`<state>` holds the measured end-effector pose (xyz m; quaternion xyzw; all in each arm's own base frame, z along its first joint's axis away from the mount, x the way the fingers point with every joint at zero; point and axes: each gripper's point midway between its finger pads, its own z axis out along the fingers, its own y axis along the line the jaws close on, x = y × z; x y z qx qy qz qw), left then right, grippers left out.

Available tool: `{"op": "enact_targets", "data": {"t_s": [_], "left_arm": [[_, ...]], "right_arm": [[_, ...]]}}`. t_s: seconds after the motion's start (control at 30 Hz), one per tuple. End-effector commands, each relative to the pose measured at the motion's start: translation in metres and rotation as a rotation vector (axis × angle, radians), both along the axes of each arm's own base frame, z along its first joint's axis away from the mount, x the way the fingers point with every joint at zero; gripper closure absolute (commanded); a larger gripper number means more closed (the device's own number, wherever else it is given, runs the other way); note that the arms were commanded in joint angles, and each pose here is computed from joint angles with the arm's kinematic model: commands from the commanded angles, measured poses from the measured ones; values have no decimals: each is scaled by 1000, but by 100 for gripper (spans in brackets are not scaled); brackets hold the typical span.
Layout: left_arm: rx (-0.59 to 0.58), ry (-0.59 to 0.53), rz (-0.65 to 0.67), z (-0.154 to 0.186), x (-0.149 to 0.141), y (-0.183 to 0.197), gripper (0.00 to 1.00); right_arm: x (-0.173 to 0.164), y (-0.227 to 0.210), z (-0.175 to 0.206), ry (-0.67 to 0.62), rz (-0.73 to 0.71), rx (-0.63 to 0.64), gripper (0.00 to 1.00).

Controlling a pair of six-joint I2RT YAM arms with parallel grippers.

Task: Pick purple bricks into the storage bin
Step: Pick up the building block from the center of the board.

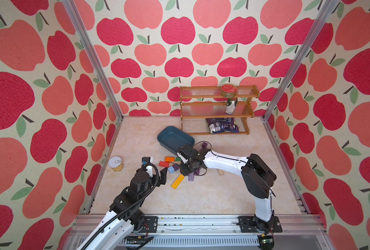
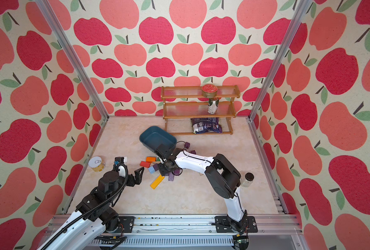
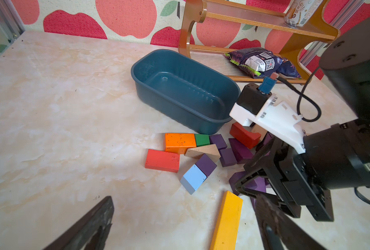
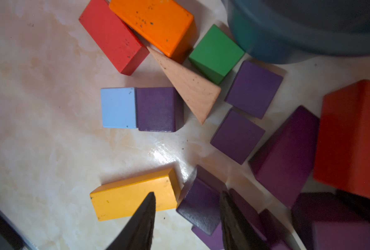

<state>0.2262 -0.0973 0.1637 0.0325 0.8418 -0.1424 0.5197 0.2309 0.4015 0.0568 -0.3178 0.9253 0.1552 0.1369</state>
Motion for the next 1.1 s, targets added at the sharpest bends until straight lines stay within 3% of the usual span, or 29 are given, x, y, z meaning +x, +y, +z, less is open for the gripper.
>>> {"op": "enact_targets", "data": {"t_s": [0.0, 1.07], "left_arm": [[4, 16, 12, -7, -1, 3, 1], [-5, 14, -2, -4, -1, 0, 1]], "right_arm": [[-7, -22, -18, 27, -32, -111, 50], [5, -2, -23, -8, 28, -94, 49]]}}
